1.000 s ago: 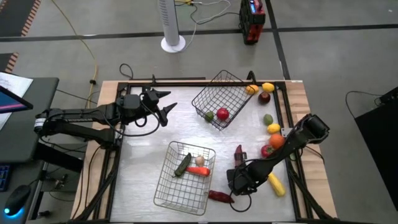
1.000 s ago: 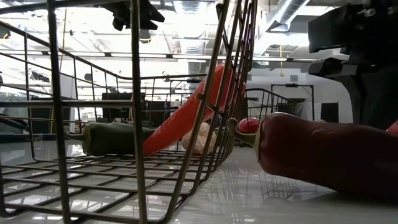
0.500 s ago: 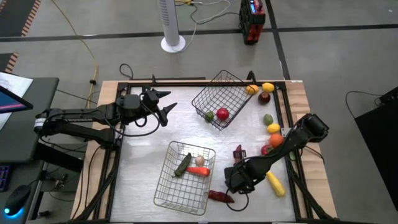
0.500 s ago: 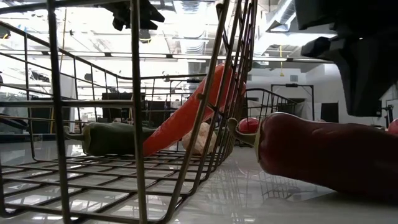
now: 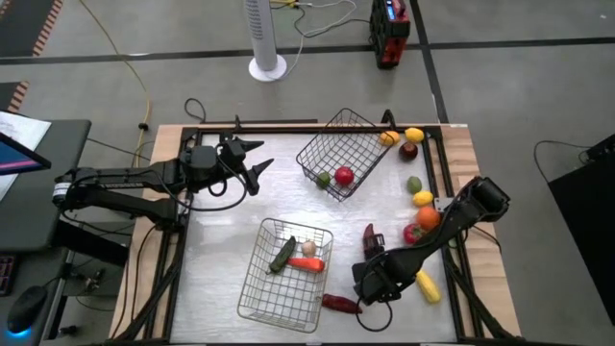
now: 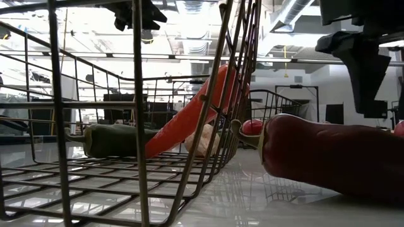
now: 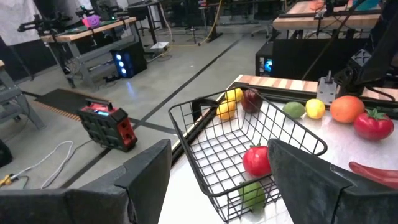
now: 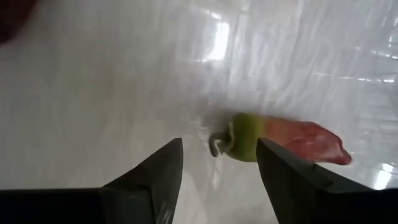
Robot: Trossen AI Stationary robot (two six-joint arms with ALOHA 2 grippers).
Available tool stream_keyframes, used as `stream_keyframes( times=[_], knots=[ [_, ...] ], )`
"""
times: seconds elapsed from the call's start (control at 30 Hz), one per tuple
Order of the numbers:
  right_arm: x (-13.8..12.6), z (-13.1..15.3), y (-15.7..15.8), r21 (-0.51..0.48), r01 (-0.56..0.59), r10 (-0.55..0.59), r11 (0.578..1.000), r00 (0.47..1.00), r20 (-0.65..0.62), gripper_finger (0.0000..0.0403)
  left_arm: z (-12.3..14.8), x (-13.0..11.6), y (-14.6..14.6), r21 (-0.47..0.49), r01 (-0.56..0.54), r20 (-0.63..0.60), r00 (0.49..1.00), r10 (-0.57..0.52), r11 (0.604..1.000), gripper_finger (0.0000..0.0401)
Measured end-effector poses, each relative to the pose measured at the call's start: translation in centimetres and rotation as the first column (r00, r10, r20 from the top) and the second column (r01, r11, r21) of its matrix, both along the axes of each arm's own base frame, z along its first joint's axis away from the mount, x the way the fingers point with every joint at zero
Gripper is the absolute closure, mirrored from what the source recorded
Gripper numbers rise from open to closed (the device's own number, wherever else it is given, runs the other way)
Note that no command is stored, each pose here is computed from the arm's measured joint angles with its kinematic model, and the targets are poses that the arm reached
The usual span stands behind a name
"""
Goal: Sort produce into baskets
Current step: Put the top red chili pepper into the gold wire basket
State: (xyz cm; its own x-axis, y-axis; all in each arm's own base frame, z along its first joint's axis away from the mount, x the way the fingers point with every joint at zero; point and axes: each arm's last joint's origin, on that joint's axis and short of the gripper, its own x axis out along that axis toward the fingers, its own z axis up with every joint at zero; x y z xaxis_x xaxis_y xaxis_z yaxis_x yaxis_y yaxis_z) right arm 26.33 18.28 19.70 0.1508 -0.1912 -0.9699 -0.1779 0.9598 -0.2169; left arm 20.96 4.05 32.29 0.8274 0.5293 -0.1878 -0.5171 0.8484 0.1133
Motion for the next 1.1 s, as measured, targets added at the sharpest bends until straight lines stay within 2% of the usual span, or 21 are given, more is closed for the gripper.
stream_keyframes(
  times=[0.2,0.5,1.1],
  knots=[
    [-0.2,0.0,0.4,-0.018,-0.053,0.053,0.998,0.999,0.005,0.02,0.0,0.0,0.0,0.002,0.001,-0.001,1.0,-0.001,1.0,0.0146],
    [-1.3,-1.9,0.4,-0.061,-0.079,0.079,0.995,0.997,-0.005,0.0232,0.0,0.0,0.0,0.003,0.001,-0.001,1.0,-0.001,1.0,0.0146],
    [-1.7,-3.2,-0.1,-0.096,-0.058,0.061,0.994,0.998,0.031,0.0239,0.1,0.0,0.0,0.004,0.001,0.004,1.0,-0.001,1.0,0.0146]
  ],
)
